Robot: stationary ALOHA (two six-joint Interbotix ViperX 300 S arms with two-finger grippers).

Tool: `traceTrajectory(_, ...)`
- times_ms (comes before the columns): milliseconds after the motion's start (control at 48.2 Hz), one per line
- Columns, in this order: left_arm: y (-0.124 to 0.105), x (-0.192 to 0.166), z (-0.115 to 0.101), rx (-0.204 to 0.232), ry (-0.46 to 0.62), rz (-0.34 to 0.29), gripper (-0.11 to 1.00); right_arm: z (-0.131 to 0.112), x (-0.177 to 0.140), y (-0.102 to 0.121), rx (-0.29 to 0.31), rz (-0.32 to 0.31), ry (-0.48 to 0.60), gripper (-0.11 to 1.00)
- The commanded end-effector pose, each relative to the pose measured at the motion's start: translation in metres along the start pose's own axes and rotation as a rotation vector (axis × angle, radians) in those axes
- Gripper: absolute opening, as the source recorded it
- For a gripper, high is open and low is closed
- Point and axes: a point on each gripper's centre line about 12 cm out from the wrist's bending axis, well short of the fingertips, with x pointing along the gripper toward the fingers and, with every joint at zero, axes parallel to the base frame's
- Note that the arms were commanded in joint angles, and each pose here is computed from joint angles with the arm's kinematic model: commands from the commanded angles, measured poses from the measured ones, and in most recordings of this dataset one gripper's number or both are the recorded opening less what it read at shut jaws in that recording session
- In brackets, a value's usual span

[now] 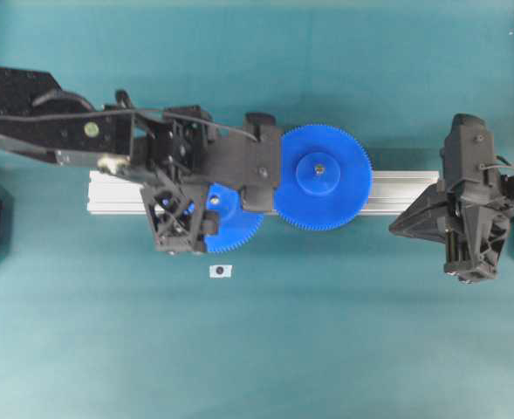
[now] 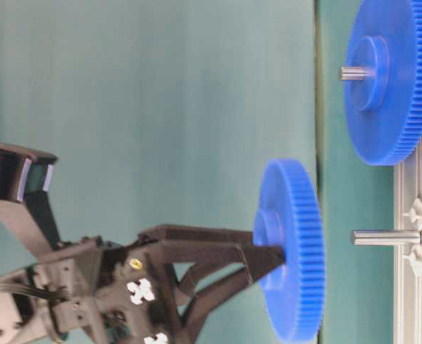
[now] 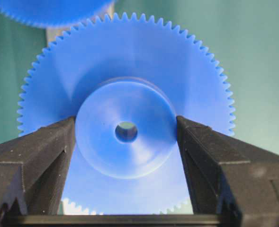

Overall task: Insert the small gear onto the shaft.
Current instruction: 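Carry the gear toward the empty shaft beside the large gear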

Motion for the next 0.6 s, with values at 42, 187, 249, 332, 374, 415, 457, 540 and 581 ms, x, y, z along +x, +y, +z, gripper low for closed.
traceTrajectory(42,0.008,-0.01,0.006,0.003,-0.074,0.015,0.71,0.004,-0.002,0.002,0.004,0.007,-0.02,0.04)
traceTrajectory(187,0.013,-0.001,0.004,-0.005,-0.102,0.026,0.71,0.005,-0.002,0.002,0.005,0.008,-0.023,0.04)
traceTrajectory(249,0.015,0.002,0.002,-0.012,-0.109,0.028,0.71,0.005,-0.002,0.002,0.005,0.009,-0.026,0.04)
traceTrajectory(332,0.017,0.005,0.001,-0.013,-0.113,0.032,0.71,0.006,-0.002,0.002,0.005,0.01,-0.031,0.04)
traceTrajectory(374,0.017,0.006,-0.001,-0.012,-0.111,0.032,0.71,0.005,-0.002,0.002,0.005,0.009,-0.029,0.04)
traceTrajectory(415,0.018,0.007,-0.002,-0.015,-0.107,0.033,0.71,0.005,-0.002,0.002,0.005,0.01,-0.032,0.04)
traceTrajectory(457,0.02,0.008,-0.004,-0.021,-0.102,0.034,0.71,0.005,-0.002,0.002,0.005,0.01,-0.032,0.04)
traceTrajectory(540,0.02,0.01,-0.006,-0.022,-0.097,0.035,0.71,0.005,-0.002,0.002,0.005,0.01,-0.032,0.04)
traceTrajectory(581,0.021,0.01,-0.006,-0.025,-0.097,0.036,0.71,0.005,-0.002,0.002,0.005,0.01,-0.032,0.04)
